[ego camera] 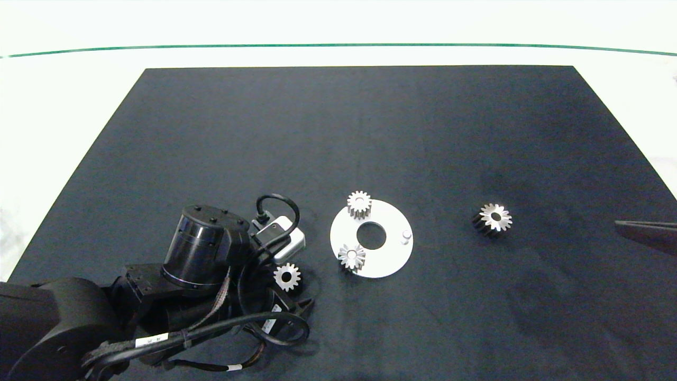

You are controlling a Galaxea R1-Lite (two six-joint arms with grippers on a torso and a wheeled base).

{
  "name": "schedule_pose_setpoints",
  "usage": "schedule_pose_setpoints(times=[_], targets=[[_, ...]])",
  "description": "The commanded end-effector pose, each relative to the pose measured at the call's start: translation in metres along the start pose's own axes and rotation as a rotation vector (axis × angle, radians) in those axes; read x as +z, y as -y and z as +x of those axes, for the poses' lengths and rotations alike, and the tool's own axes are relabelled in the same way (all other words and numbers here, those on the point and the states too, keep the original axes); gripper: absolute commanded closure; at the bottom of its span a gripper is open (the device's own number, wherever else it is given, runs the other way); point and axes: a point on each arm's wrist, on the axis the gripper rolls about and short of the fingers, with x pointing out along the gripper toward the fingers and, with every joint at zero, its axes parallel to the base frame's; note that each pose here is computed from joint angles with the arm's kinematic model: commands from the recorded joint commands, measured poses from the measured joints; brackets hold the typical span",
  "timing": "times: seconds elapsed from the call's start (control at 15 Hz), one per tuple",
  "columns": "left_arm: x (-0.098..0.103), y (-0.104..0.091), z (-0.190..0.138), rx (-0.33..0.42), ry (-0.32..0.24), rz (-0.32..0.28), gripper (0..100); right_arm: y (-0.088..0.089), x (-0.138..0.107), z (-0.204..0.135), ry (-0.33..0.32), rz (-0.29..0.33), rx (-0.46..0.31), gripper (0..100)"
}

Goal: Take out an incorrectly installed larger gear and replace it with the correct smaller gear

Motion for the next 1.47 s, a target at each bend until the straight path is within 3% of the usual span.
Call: schedule_pose_setpoints(times=[0.07, 1.47], targets=[[0.0016, -0.0005, -0.0007, 0.002, 0.008, -0.001, 23, -0.0004, -0.0002, 0.0012, -0.006, -0.003, 0.002, 0], [0.0019, 0.0011, -0.0008, 0.015, 0.017, 0.003, 65, -0.0009, -0.0032, 0.0022, -0.017, -0.003, 0.004, 0]])
